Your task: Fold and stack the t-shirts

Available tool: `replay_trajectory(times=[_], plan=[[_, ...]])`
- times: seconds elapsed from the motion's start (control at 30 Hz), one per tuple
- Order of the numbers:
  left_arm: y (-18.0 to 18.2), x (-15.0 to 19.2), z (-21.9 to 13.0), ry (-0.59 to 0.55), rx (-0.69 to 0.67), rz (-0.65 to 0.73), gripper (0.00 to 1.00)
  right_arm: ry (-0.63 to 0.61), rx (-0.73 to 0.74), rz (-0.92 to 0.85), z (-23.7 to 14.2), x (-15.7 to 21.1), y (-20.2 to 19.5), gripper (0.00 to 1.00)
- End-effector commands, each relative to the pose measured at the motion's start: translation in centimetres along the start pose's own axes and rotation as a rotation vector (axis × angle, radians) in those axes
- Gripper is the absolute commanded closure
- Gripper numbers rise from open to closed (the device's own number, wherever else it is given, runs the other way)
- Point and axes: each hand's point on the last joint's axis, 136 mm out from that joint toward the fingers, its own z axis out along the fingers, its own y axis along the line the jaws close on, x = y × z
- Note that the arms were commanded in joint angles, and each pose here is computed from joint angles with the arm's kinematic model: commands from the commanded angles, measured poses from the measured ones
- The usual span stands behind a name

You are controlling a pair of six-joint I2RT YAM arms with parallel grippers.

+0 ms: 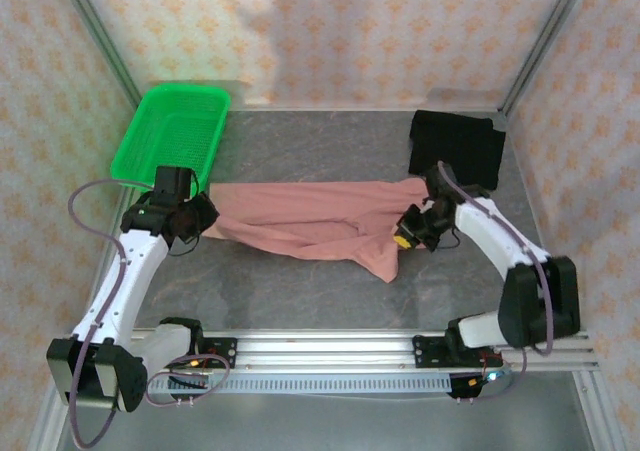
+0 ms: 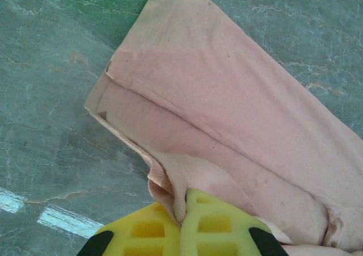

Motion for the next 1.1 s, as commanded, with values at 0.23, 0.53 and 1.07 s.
replay_trajectory(times=[0.23,0.53,1.07], plan=[[1.3,1.0,-0.1,0.01,-0.034,0.035,1.0,0.012,0.086,-0.124,4.4,-4.9,4.9,0.99],[1.6,1.6,0.4,0.03,-0.035,0.03,1.0,-0.022,-0.025,-0.253,2.0,-4.8,8.0,0.53],[1.4,1.5,0.7,0.032,-0.028,0.019,1.0,-0.015,0.006,-0.131,3.0,1.0,-1.6,0.6]])
